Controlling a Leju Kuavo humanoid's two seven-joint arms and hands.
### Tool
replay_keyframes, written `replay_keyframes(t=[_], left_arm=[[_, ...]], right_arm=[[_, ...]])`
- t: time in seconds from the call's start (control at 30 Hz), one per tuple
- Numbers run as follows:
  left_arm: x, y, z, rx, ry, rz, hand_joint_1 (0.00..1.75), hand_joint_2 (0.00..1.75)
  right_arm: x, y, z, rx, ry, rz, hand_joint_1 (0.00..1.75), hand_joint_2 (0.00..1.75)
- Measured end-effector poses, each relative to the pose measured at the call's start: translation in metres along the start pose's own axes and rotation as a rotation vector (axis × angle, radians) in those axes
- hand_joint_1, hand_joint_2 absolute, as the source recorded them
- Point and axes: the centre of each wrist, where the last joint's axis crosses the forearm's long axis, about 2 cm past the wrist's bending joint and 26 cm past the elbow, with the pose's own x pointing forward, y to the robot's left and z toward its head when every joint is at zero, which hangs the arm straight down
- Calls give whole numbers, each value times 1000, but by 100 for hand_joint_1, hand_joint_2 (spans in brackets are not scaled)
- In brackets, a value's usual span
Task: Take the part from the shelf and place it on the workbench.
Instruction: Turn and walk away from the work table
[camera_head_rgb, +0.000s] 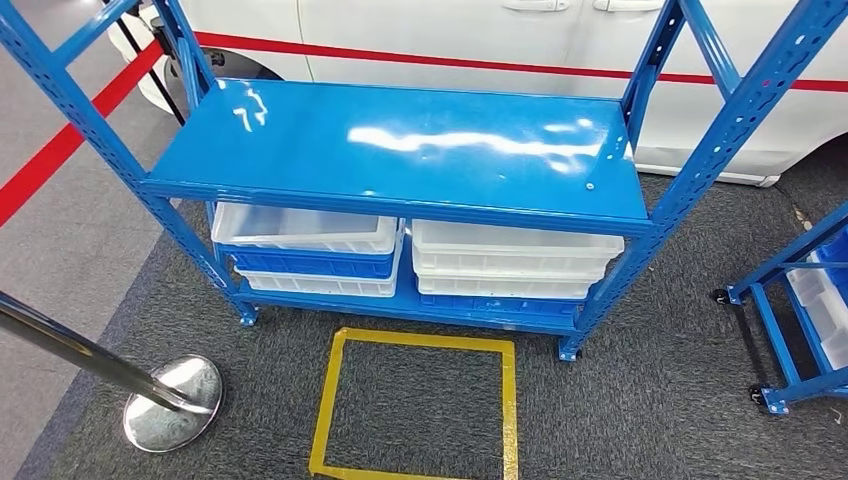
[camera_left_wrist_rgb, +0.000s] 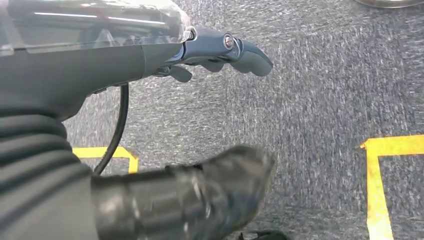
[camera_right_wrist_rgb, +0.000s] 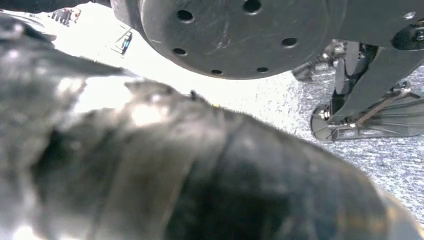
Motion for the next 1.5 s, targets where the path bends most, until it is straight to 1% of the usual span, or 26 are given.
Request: replay_keyframes(t=[0.13,0.27,0.37,0.5,0.67,0.83,1.0,1.17,1.3,1.33,1.43,1.47,1.5], left_arm=[[0,0,0,0,0,-1,0,175],[1,0,0,-2,-3,-4,0,175],[1,-1,0,-5,-2,-5,0,175],[2,0,-1,-5,1,-5,0,175],[5,8,-5,4,12,29,0,175],[7,18,-10,16,20,57,0,175],[-5,18,-6,-8,59,81,0,175],[-25,18,1,-35,114,104,0,175],[-35,18,4,-58,144,119,0,175],[-36,17,5,-64,149,124,0,175],[-35,18,4,-76,154,140,0,44],[-34,20,3,-76,152,146,0,0],[-32,22,1,-75,147,151,0,0]], right_arm=[[0,0,0,0,2,-1,0,0],[1,1,0,1,0,-1,0,175],[1,0,0,4,3,-1,0,175],[-6,-2,0,8,15,0,0,175],[-19,-10,0,0,34,-15,0,175],[-27,-17,1,-11,41,-13,0,175],[-22,-27,0,-37,18,-3,0,175],[-8,-39,0,-66,-35,10,0,175],[1,-46,0,-81,-71,21,0,175],[2,-48,0,-84,-76,24,0,131],[-2,-54,0,-90,-77,32,0,0],[-5,-55,0,-90,-72,34,0,0],[-9,-57,1,-90,-66,36,0,0]])
